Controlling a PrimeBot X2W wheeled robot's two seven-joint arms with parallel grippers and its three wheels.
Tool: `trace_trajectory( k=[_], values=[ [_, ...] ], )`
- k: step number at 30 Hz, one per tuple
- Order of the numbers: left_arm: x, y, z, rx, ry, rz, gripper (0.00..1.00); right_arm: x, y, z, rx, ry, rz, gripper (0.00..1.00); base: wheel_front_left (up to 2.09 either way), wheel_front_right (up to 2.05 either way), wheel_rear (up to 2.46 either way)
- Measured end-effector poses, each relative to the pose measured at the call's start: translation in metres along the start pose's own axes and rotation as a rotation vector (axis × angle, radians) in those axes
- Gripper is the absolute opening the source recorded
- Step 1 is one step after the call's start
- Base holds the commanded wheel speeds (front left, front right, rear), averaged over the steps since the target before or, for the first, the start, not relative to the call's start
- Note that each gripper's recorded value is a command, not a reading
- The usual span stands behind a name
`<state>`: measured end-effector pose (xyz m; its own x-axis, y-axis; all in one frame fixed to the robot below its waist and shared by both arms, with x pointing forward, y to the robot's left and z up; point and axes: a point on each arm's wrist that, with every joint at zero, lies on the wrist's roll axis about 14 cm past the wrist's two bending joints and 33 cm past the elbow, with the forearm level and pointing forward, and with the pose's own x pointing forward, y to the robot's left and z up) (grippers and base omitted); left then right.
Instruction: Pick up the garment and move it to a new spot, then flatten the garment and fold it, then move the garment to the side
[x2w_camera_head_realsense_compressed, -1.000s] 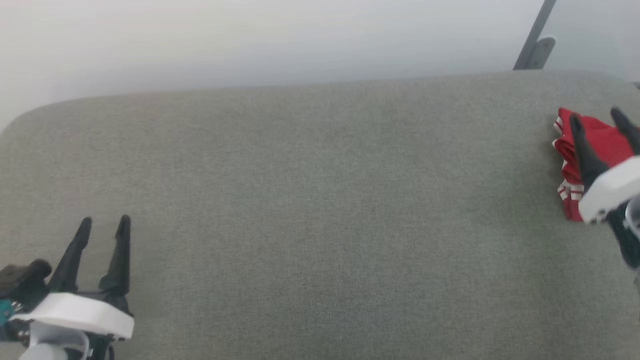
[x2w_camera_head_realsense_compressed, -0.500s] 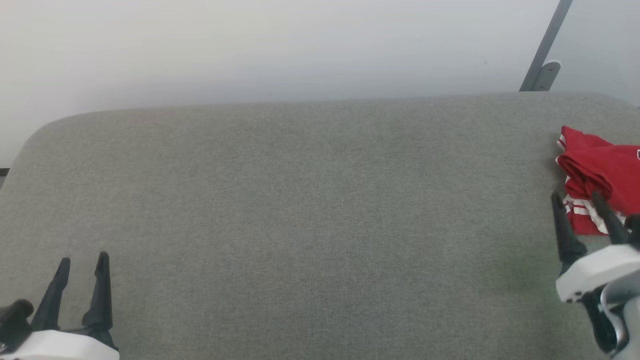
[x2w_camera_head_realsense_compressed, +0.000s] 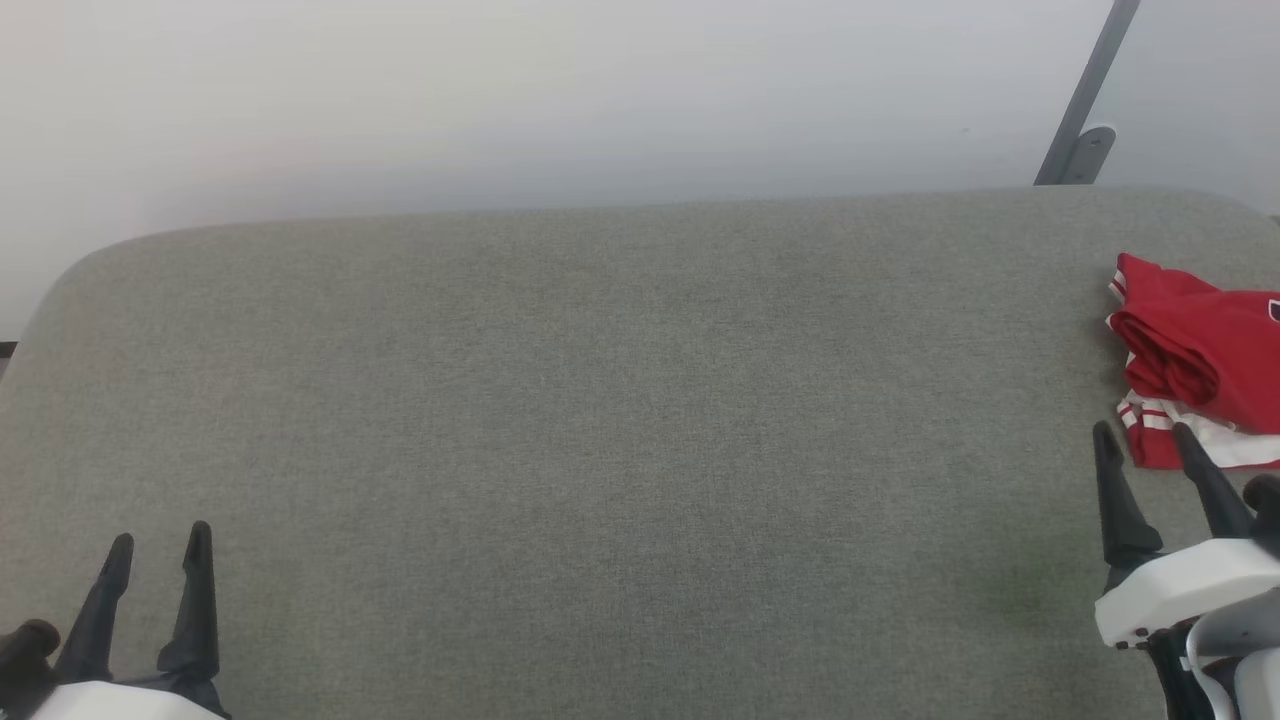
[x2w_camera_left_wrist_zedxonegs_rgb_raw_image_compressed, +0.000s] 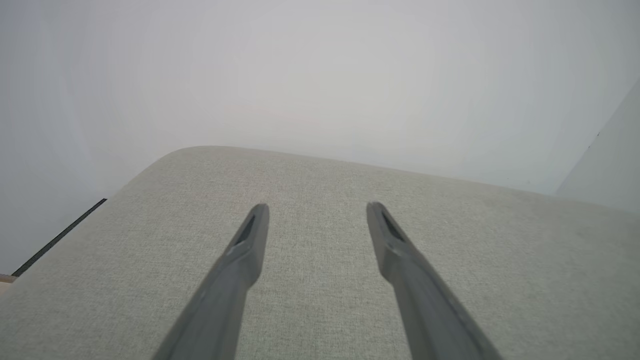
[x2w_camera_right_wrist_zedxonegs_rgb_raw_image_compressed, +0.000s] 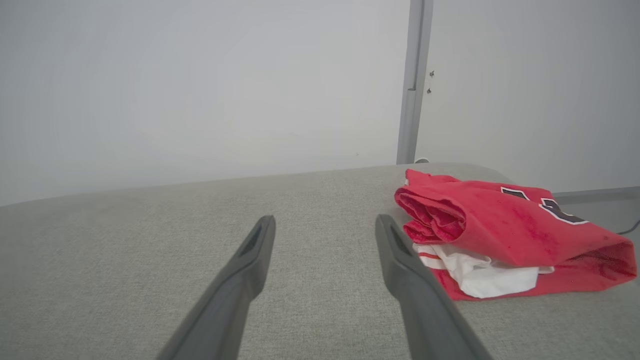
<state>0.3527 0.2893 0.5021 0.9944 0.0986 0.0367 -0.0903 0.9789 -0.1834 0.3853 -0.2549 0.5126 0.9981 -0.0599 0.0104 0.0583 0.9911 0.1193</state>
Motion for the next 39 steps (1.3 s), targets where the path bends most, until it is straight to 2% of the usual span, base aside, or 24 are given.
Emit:
trace_trajectory(
  k=[23,29,30,35,39],
  values=[
    [-0.003,-0.006,0.001,-0.004,-0.004,-0.018,1.0,-0.005,0.011,-0.003,0.028,0.015,0.021,1.0,0.0,0.0,0.0],
    [-0.003,-0.008,0.004,0.025,-0.011,-0.029,1.0,-0.004,0.016,-0.003,0.031,0.016,0.031,1.0,0.0,0.0,0.0],
    [-0.004,-0.009,0.002,0.021,-0.006,-0.026,0.0,-0.004,0.016,-0.005,0.032,0.022,0.032,0.0,0.0,0.0,0.0],
    [-0.01,-0.014,-0.019,-0.035,0.049,-0.008,0.0,-0.014,0.016,-0.029,0.071,0.094,0.016,0.0,0.0,0.0,0.0],
    [-0.01,-0.013,-0.022,-0.088,0.059,0.008,0.0,-0.014,0.016,-0.03,0.126,0.096,0.007,0.0,0.0,0.0,0.0]
  ],
)
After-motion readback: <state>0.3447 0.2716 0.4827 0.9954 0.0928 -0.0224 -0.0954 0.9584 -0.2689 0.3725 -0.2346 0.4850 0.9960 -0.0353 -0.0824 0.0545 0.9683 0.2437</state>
